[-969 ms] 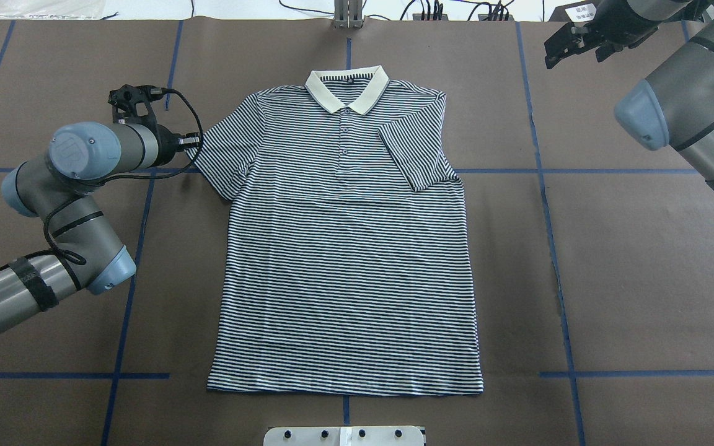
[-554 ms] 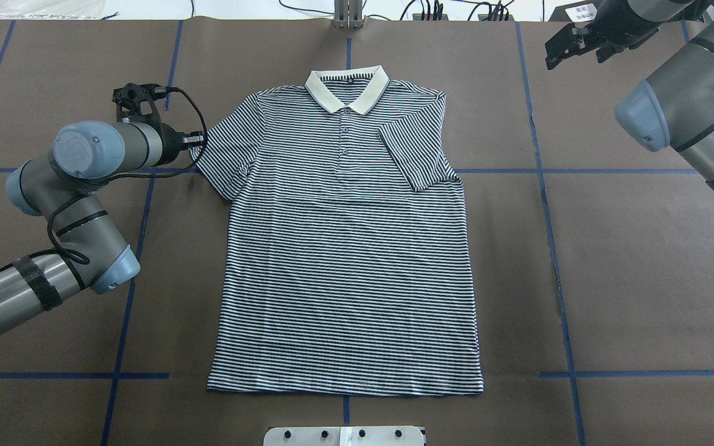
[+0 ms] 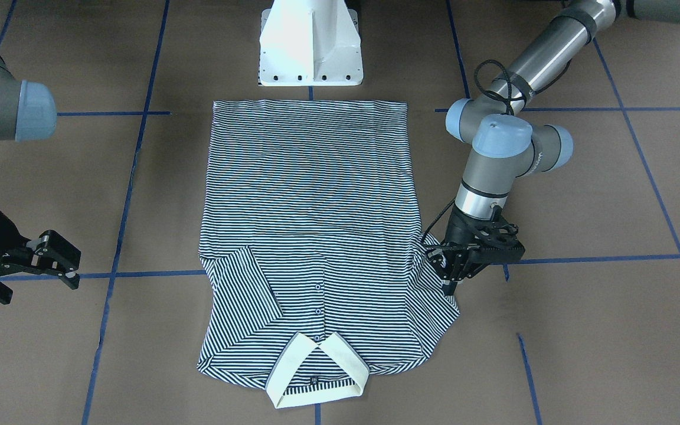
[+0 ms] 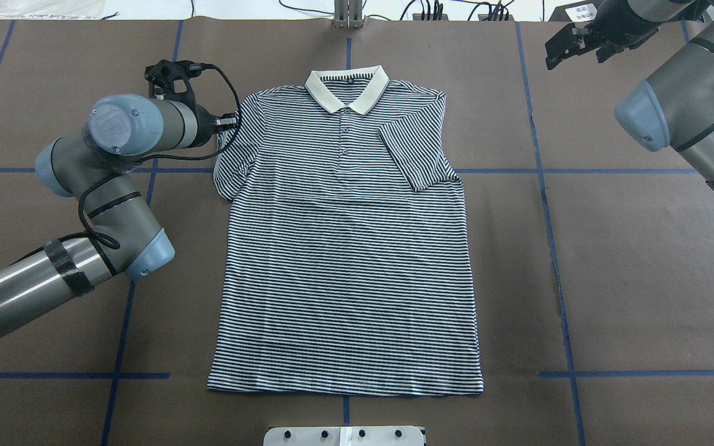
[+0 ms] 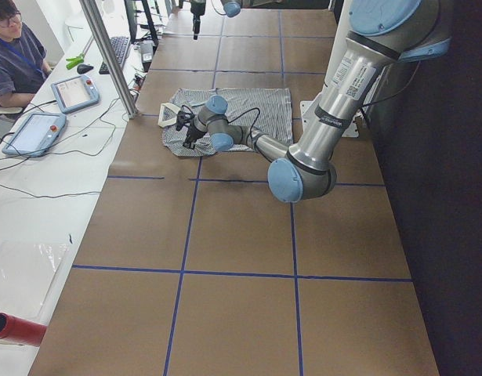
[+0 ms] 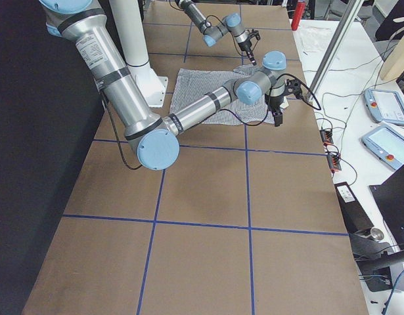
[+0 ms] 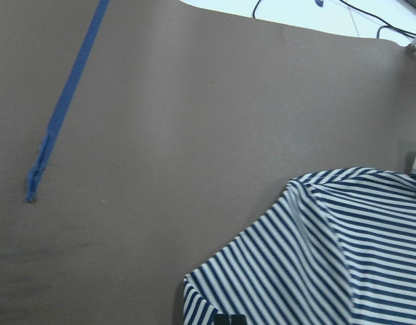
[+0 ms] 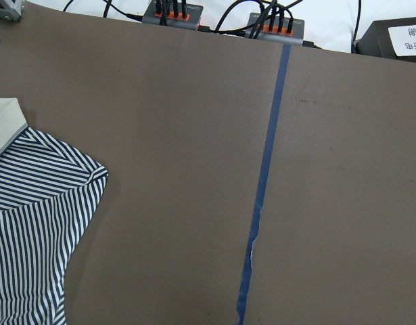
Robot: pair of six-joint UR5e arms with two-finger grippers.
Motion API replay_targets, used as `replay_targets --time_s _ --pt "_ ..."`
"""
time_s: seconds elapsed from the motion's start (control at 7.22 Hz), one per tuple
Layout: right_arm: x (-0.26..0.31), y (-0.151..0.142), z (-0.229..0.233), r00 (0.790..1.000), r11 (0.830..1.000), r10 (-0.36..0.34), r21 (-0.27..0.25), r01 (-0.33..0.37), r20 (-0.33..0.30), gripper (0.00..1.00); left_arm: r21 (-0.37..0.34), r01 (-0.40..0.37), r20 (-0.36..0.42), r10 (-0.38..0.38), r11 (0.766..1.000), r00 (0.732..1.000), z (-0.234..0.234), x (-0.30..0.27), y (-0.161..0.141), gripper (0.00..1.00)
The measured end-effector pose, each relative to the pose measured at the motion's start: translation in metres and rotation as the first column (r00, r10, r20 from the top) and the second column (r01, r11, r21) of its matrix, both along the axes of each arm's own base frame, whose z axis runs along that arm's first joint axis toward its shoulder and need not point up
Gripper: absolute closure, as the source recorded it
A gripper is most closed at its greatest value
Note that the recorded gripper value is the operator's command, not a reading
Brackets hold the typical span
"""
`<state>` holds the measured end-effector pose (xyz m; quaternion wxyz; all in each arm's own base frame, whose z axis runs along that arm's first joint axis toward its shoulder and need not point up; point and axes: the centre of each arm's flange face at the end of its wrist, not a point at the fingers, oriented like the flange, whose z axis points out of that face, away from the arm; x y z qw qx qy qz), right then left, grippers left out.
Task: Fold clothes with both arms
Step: 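Move the left gripper over the shirt's collar and shoulder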
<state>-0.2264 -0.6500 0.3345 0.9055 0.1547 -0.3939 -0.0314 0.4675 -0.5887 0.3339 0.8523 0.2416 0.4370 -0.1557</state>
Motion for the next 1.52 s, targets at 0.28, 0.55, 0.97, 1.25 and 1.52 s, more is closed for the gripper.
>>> replay_targets --time_s 0.28,0.55,0.97,1.25,1.52 --pt "0.0 0.0 0.0 1.0 1.0 0.001 0.0 -0.001 0.0 0.0 -0.04 -0.004 0.007 0.005 0.999 1.0 -0.047 0.028 -0.003 1.0" --pt "-0.001 0.0 0.001 1.0 1.0 0.0 -0.002 0.0 -0.001 0.0 -0.088 0.013 0.0 -0.013 0.996 1.0 -0.07 0.06 -0.019 1.0" --pt "-0.004 0.0 0.0 1.0 1.0 0.002 -0.005 -0.002 -0.001 0.0 -0.07 -0.005 0.016 0.006 0.998 1.0 -0.078 0.068 -0.022 0.0" --pt "-0.012 0.005 -0.008 1.0 1.0 0.016 -0.018 -0.016 0.014 0.0 -0.006 -0.073 -0.012 0.073 0.997 0.997 -0.097 0.052 -0.004 0.0" --pt "-0.064 0.046 -0.037 0.995 0.995 0.09 -0.05 -0.088 0.038 0.0 0.047 -0.146 -0.093 0.15 0.988 0.984 -0.106 0.015 0.048 0.0"
